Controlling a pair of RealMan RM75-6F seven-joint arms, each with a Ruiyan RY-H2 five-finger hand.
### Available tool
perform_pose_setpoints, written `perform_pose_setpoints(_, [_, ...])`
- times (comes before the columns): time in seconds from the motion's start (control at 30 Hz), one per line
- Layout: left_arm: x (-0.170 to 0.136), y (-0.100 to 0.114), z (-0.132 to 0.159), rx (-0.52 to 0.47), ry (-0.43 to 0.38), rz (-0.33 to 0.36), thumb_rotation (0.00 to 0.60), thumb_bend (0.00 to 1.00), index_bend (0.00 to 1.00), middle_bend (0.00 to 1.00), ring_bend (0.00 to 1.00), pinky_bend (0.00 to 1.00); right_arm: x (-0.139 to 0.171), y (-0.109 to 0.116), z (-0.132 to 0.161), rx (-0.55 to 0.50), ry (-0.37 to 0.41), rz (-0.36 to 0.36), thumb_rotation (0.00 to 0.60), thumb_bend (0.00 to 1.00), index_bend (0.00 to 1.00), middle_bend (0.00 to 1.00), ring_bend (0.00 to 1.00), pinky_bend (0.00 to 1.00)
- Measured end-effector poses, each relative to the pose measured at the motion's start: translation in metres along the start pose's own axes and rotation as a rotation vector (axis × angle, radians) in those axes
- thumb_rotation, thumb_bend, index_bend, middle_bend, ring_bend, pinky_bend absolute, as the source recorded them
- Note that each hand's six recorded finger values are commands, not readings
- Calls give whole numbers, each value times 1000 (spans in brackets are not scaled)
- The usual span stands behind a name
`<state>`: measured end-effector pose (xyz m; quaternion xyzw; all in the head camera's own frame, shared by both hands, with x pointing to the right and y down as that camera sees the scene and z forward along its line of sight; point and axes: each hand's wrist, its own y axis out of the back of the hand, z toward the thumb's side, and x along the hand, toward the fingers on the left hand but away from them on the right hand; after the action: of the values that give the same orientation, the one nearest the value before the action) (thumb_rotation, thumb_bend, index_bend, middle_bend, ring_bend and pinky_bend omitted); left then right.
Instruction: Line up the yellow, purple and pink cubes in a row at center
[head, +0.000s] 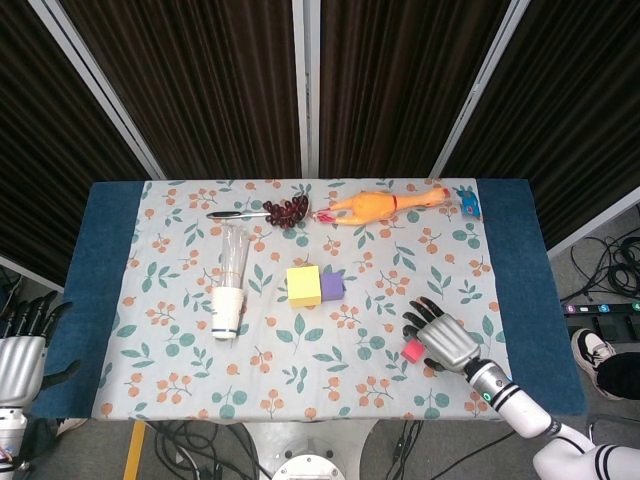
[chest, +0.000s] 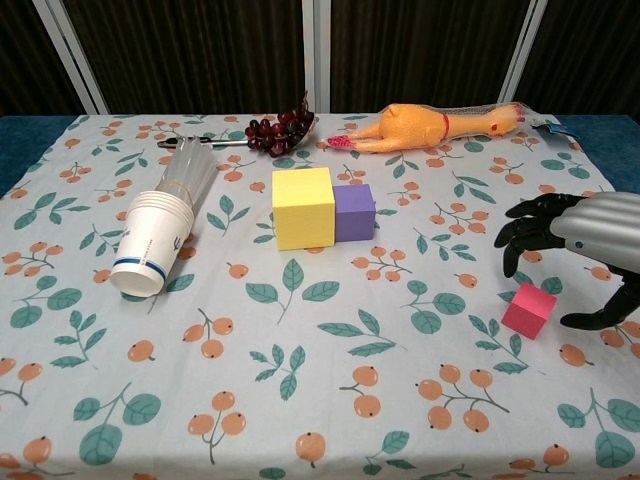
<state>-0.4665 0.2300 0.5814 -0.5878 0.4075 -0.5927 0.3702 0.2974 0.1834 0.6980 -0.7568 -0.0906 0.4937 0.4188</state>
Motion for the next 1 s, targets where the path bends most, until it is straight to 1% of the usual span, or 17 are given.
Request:
perform_pose_setpoints(0.1, [-1, -1, -2, -4, 7, -3, 600, 189, 232, 164, 104, 98, -3, -3, 1, 1, 3, 9, 600, 166, 354, 165, 0, 0])
perform_pose_setpoints(0.23, [-2, -3, -3, -6, 11, -9, 600, 189, 231, 164, 104, 98, -6, -6, 2, 0, 2, 17, 600, 184, 422, 173, 0, 0])
perform_pose_setpoints(0.37, [-1, -3, -4, -9, 10, -7, 600, 189, 231, 164, 104, 98, -9, -6, 1, -7, -8, 8, 600, 216, 543, 198, 0, 0])
perform_pose_setpoints(0.47, [-1, -4, -3, -9, 7, -8, 600, 189, 231, 164, 104, 98, -12, -1, -1, -34, -26, -8, 600, 221, 561, 201, 0, 0])
perform_pose_setpoints(0.57, [0, -5, -3, -9, 4, -12, 600, 189, 231, 164, 103, 98, -18, 8, -5, -83, -58, -34, 600, 221, 565, 201, 0, 0])
perform_pose_setpoints(0.8, [1, -4, -2, -12, -5, -6, 600, 189, 231, 163, 104, 98, -47, 38, -11, -230, -165, -104, 600, 219, 588, 201, 0, 0])
perform_pose_setpoints(1.0, [1, -5, -3, -17, -6, -9, 600, 188, 231, 164, 104, 98, -78, 52, -2, -300, -244, -110, 600, 219, 591, 200, 0, 0])
